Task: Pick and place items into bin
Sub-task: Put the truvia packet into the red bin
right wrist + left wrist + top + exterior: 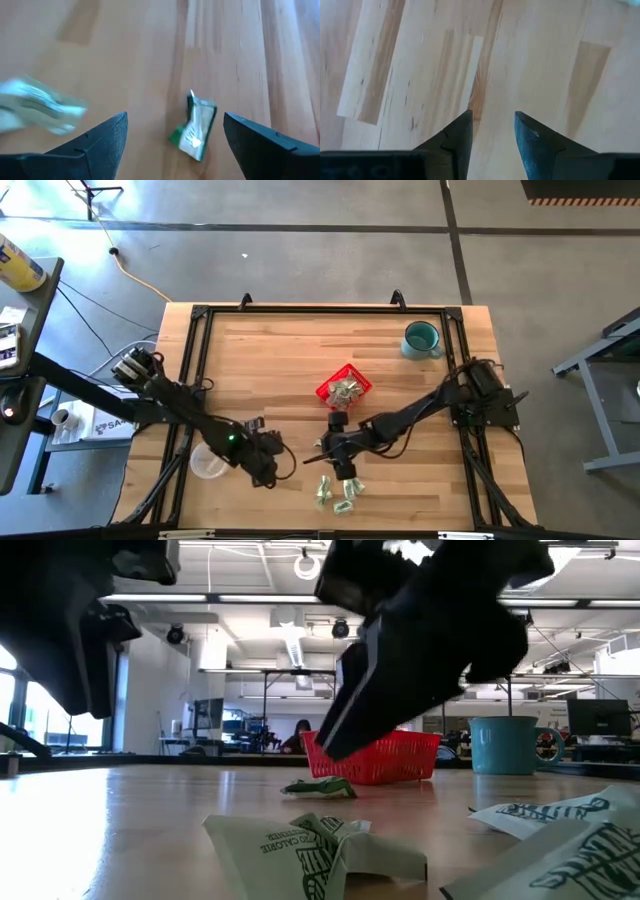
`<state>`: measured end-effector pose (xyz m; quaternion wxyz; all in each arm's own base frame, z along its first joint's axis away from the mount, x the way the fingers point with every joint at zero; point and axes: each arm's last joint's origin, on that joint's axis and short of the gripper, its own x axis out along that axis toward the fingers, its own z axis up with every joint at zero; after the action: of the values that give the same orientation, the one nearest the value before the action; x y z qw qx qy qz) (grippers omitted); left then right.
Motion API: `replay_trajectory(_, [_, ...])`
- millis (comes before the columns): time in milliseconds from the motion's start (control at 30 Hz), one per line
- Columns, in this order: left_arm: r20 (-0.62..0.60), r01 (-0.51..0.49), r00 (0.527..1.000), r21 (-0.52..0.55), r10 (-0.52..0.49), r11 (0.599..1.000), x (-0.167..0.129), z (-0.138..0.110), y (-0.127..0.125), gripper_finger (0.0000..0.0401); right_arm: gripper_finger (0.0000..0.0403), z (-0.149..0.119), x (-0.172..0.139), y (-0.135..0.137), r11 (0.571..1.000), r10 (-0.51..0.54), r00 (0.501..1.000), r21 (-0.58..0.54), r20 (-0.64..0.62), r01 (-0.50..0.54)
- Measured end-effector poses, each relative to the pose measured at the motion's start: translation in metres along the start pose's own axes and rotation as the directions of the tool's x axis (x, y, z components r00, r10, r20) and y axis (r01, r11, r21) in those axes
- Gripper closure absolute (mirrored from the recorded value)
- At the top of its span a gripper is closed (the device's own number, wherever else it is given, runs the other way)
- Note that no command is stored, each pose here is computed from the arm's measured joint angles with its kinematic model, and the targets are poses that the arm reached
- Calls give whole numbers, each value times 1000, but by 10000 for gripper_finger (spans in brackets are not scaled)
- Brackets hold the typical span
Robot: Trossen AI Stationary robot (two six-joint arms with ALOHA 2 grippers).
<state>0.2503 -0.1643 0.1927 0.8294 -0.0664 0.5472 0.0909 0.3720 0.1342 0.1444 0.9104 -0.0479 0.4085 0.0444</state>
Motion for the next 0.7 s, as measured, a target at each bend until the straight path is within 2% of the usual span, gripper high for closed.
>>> replay_trajectory(200, [9, -46, 999, -26, 46, 999, 0, -1, 3, 219, 90, -6, 26, -12, 997, -28, 998, 73, -55, 32])
replay_trajectory(300, [12, -47, 999, -25, 47, 999, 0, -1, 2, 222, 122, -4, 28, -20, 989, -30, 996, 143, -84, 42])
replay_trajectory(367, [16, -47, 999, -25, 48, 999, 0, -1, 2, 224, 163, -1, 28, -27, 979, -7, 994, 202, -112, 30])
replay_trajectory(467, [21, -50, 999, -25, 50, 998, 0, -1, 2, 224, 245, 1, 26, -37, 970, 22, 984, 240, -175, 21])
replay_trajectory(600, [33, -62, 998, -17, 62, 998, 0, 0, 3, 222, 365, 6, 23, -42, 977, 27, 975, 214, -221, 21])
replay_trajectory(633, [35, -64, 997, -16, 65, 998, 0, 0, 3, 222, 384, 9, 21, -42, 979, 21, 973, 204, -231, 27])
replay_trajectory(700, [36, -68, 997, -15, 69, 998, 0, 0, 3, 222, 389, 22, 16, -42, 980, -12, 975, 192, -222, 56])
